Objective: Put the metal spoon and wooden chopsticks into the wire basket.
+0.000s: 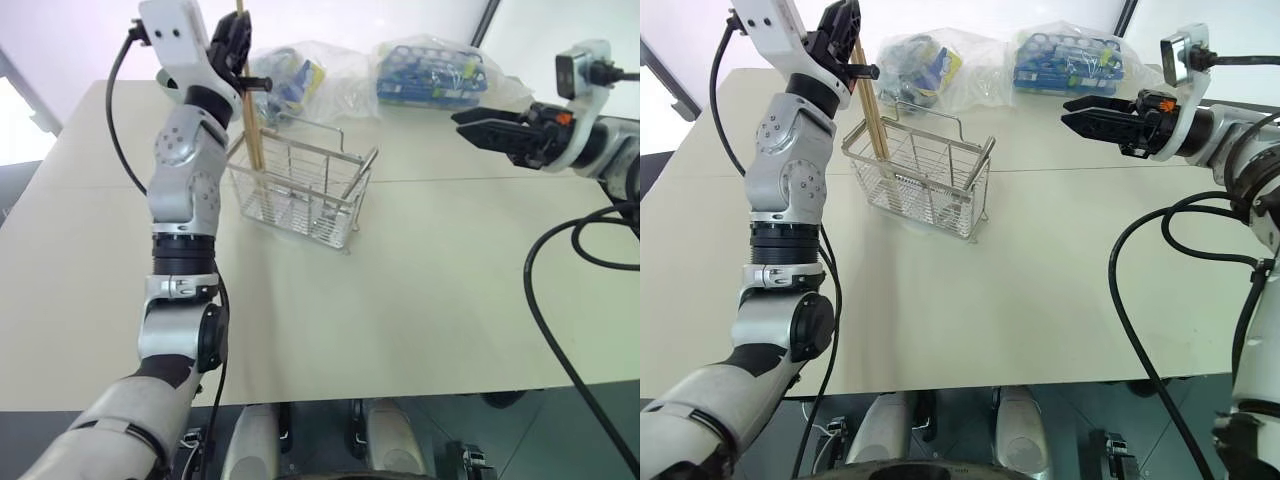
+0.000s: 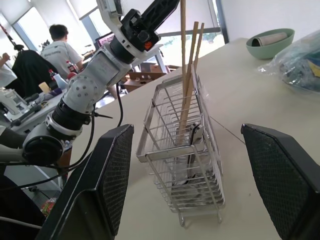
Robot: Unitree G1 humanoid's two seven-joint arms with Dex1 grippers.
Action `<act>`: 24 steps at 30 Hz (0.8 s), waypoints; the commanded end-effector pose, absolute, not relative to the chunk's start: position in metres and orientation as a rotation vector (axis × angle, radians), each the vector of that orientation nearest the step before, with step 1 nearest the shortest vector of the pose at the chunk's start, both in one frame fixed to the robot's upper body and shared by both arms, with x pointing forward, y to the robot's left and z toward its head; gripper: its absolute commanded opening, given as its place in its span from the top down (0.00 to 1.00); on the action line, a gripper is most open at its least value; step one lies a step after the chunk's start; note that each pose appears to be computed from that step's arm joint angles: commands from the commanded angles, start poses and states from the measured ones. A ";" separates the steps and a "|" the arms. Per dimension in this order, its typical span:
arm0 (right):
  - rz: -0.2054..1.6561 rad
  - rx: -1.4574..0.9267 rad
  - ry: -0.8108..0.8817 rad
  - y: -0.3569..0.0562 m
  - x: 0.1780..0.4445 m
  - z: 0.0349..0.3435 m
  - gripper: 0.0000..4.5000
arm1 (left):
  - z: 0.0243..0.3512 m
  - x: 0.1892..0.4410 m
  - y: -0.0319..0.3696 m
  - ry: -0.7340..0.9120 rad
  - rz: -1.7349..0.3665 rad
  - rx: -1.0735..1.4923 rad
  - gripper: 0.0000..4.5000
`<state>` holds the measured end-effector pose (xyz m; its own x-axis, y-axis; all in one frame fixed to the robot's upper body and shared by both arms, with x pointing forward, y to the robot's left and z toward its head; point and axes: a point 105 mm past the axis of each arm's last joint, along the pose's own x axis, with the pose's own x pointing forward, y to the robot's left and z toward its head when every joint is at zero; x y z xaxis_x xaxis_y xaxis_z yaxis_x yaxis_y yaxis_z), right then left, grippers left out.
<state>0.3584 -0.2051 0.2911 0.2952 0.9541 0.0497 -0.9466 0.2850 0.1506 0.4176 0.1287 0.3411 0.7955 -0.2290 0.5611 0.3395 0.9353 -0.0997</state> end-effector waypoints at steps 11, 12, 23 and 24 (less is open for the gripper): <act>1.290 0.138 0.014 -0.201 0.356 0.302 0.21 | 0.376 0.361 0.164 -0.523 -0.552 0.030 0.35; 1.292 0.134 0.015 -0.202 0.356 0.302 0.21 | 0.374 0.358 0.168 -0.501 -0.576 0.070 0.35; 1.315 0.022 0.034 -0.198 0.358 0.275 0.21 | 0.304 0.318 0.204 -0.216 -0.772 0.625 0.35; 1.320 0.020 0.033 -0.196 0.358 0.274 0.21 | 0.297 0.316 0.204 -0.190 -0.784 0.631 0.35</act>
